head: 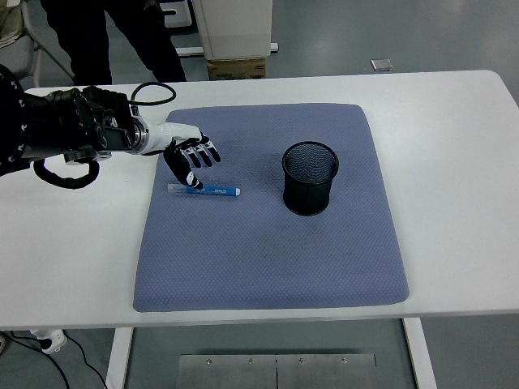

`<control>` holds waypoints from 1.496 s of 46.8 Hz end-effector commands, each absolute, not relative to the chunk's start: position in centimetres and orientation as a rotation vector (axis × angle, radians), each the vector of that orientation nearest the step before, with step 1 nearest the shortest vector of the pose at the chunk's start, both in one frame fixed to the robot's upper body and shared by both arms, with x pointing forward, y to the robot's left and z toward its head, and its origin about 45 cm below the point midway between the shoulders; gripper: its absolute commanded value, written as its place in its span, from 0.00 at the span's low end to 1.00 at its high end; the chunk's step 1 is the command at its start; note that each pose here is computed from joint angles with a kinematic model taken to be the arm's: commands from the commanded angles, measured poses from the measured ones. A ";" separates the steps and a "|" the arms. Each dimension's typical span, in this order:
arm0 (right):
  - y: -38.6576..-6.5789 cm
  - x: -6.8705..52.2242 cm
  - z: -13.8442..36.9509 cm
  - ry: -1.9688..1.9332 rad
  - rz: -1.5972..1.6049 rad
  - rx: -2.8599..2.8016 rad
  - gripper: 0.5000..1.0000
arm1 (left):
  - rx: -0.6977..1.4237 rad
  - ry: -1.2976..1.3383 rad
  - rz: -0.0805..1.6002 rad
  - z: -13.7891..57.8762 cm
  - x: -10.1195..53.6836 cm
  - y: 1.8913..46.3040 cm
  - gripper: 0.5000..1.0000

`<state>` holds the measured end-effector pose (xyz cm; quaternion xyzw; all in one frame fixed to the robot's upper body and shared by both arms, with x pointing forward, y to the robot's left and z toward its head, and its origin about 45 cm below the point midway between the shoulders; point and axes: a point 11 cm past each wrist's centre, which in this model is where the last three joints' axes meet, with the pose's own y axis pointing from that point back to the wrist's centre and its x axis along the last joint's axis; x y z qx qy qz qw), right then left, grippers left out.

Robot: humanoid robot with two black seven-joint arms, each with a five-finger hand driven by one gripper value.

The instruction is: Left hand places marker in pen holder

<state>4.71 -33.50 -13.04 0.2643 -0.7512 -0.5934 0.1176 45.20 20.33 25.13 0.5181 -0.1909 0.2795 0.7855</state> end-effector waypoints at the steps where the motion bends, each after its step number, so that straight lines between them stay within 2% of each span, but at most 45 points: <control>1: -33.5 4.7 -13.0 -2.198 -1.736 0.772 1.00 | 1.118 -0.413 0.602 25.1 45.2 20.3 0.52; 21: -33.5 4.7 -13.0 -2.198 -1.736 0.772 1.00 | 1.112 -0.415 0.595 25.5 45.1 20.0 0.51; 26: -33.5 4.7 -13.0 -2.198 -1.736 0.772 1.00 | 1.105 -0.410 0.590 25.5 45.0 19.7 0.31; 33: -33.5 4.7 -13.0 -2.198 -1.736 0.772 1.00 | 1.107 -0.409 0.588 25.4 45.0 19.8 0.23; 42: -33.5 4.7 -13.0 -2.198 -1.736 0.772 1.00 | 1.104 -0.404 0.586 25.2 44.9 19.7 0.23; 52: -33.5 4.7 -13.0 -2.198 -1.736 0.772 1.00 | 1.102 -0.399 0.563 24.7 44.6 19.3 0.27; 70: -33.5 4.7 -13.0 -2.198 -1.736 0.772 1.00 | 1.117 -0.393 0.533 23.4 44.0 19.5 0.27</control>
